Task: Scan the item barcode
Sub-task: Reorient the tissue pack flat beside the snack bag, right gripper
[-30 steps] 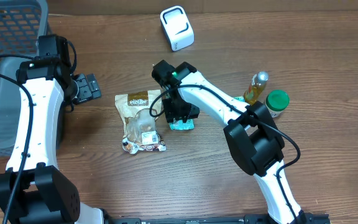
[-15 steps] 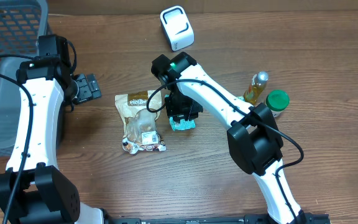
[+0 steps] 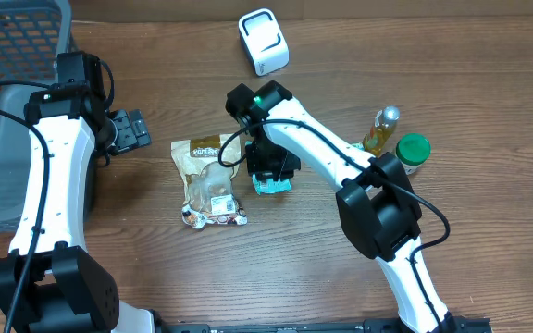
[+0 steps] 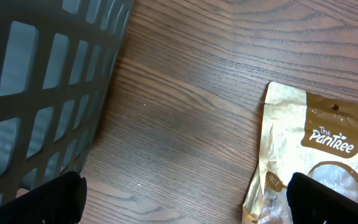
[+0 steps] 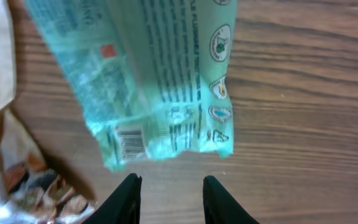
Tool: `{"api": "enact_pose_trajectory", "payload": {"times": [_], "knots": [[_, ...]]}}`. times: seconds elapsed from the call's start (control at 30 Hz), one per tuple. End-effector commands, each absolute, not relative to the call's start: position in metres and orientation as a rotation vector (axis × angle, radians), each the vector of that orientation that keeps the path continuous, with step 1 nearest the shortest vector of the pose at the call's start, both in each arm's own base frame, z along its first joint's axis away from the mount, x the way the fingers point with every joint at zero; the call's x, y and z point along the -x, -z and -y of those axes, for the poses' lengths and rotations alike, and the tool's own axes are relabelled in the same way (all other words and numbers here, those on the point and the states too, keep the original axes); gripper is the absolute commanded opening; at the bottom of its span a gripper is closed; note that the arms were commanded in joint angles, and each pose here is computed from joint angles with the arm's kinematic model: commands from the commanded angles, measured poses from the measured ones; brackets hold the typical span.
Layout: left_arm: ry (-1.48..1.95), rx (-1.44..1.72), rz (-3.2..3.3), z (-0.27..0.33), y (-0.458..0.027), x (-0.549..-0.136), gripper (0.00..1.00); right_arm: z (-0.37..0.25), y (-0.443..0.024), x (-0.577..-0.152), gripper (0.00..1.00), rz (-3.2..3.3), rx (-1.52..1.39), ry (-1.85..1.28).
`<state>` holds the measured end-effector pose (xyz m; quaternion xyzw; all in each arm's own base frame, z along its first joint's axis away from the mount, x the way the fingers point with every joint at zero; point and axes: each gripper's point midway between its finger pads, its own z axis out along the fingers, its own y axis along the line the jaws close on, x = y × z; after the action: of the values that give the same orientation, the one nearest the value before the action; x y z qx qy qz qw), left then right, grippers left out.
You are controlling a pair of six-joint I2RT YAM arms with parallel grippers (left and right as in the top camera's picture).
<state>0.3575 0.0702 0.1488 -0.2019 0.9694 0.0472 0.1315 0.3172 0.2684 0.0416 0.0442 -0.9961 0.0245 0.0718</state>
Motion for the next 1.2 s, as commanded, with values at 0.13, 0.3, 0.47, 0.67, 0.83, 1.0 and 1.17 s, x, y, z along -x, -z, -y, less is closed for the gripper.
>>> {"api": "enact_pose_trajectory", "payload": {"times": [0.13,0.3,0.47,0.67,0.83,1.0,1.17], "knots": [[-0.153,0.570,-2.781,-0.073,-0.161,-0.361,1.00,-0.269,-0.019,-0.314,0.27,3.001,-0.099,-0.078],[-0.153,0.570,-2.781,-0.073,-0.161,-0.361,0.99,-0.264,0.005,-0.309,0.18,2.997,-0.093,-0.084],[-0.153,0.570,-2.781,-0.073,-0.161,-0.361,0.99,-0.256,0.015,-0.299,0.22,2.968,-0.092,-0.115],[-0.153,0.570,-2.781,-0.073,-0.161,-0.361,1.00,-0.256,0.015,-0.299,0.27,2.967,-0.092,-0.115],[-0.153,0.570,-2.781,-0.073,-0.161,-0.361,1.00,-0.257,0.015,-0.299,0.28,2.967,-0.094,-0.115],[-0.153,0.570,-2.781,-0.073,-0.161,-0.361,0.99,-0.259,0.003,-0.303,0.29,2.971,-0.096,-0.110],[-0.153,0.571,-2.780,-0.073,-0.161,-0.361,1.00,-0.266,-0.021,-0.312,0.29,2.987,-0.109,-0.092]]}}
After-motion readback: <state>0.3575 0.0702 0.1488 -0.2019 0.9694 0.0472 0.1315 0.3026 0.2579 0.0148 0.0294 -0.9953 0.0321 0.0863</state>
